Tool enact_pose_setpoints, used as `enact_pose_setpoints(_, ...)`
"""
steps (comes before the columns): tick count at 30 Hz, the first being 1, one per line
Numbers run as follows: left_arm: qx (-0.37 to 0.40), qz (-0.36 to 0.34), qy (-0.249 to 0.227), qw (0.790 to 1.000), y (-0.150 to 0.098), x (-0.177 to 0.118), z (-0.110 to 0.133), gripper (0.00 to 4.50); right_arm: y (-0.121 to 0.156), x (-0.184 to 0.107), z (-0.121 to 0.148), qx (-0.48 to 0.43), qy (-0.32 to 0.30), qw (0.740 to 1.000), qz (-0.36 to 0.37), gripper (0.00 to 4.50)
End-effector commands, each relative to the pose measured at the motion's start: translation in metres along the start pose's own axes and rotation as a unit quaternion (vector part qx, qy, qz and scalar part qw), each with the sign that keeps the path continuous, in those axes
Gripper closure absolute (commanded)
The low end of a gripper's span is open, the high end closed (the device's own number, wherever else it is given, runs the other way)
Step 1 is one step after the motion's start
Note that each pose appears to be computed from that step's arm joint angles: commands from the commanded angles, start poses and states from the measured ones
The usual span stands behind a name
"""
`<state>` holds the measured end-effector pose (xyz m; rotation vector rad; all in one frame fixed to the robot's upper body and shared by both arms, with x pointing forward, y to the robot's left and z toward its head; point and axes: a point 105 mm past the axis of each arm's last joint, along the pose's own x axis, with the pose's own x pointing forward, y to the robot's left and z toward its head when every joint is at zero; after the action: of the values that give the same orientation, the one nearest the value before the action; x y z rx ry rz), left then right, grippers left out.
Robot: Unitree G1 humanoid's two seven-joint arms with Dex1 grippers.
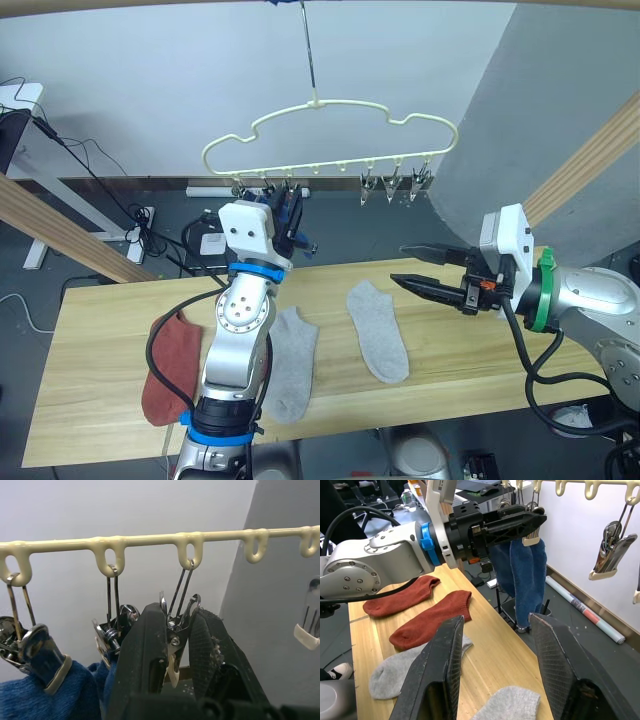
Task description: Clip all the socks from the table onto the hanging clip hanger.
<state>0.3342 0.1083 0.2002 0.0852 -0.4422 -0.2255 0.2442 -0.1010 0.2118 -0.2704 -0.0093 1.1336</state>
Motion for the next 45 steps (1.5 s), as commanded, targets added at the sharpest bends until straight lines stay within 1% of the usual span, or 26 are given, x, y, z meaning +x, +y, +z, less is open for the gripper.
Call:
enact_pose_setpoints(1,0.010,0.000,-0.031,0.999,-0.0007,0.0004,0.0144,3.98,0.0062,-0.0007,0.0054,-0.017,-0.003,1.000,0.008,2.35)
enact_pose_setpoints(6,-0.007,-0.023,-0.037,0.999,-0.0044,0.0001,0.0163,3.98,0.0062,-0.0008,0.0048,-0.016,-0.002,1.000,0.008,2.35)
enact_pose_setpoints(8,-0.005,-0.017,-0.037,0.999,-0.0027,-0.0001,0.0165,3.27,0.0061,-0.0008,0.0047,-0.017,-0.001,1.000,0.008,2.35)
enact_pose_setpoints(9,0.000,-0.015,-0.037,0.999,-0.0023,0.0000,0.0161,3.10,0.0061,-0.0010,0.0047,-0.017,-0.001,1.000,0.007,2.35)
enact_pose_setpoints(11,0.005,-0.012,-0.036,0.999,-0.0024,0.0003,0.0159,2.51,0.0062,-0.0014,0.0046,-0.017,0.000,1.000,0.007,2.35)
enact_pose_setpoints(22,0.023,0.005,-0.034,0.999,0.0014,0.0021,0.0176,2.51,0.0051,-0.0021,0.0044,-0.018,0.000,1.000,0.005,2.35)
enact_pose_setpoints(34,0.023,0.010,-0.029,0.999,-0.0012,0.0028,0.0217,2.51,0.0056,-0.0016,0.0034,-0.015,-0.001,1.000,0.009,2.35)
enact_pose_setpoints(37,0.023,0.011,-0.030,0.999,-0.0007,0.0029,0.0221,3.10,0.0060,-0.0017,0.0031,-0.015,-0.001,1.000,0.010,2.35)
enact_pose_setpoints(40,0.022,0.009,-0.030,0.999,-0.0010,0.0025,0.0223,3.86,0.0065,-0.0017,0.0032,-0.014,-0.001,1.000,0.011,2.35)
enact_pose_setpoints(42,0.022,0.010,-0.031,0.999,-0.0009,0.0023,0.0227,4.20,0.0067,-0.0019,0.0030,-0.014,0.000,1.000,0.012,2.35)
enact_pose_setpoints(43,0.022,0.010,-0.031,0.999,-0.0008,0.0021,0.0228,4.27,0.0069,-0.0019,0.0029,-0.014,0.000,1.000,0.012,2.35)
enact_pose_setpoints(45,0.023,0.009,-0.030,0.999,-0.0007,0.0017,0.0226,4.28,0.0070,-0.0020,0.0026,-0.014,0.000,1.000,0.012,2.35)
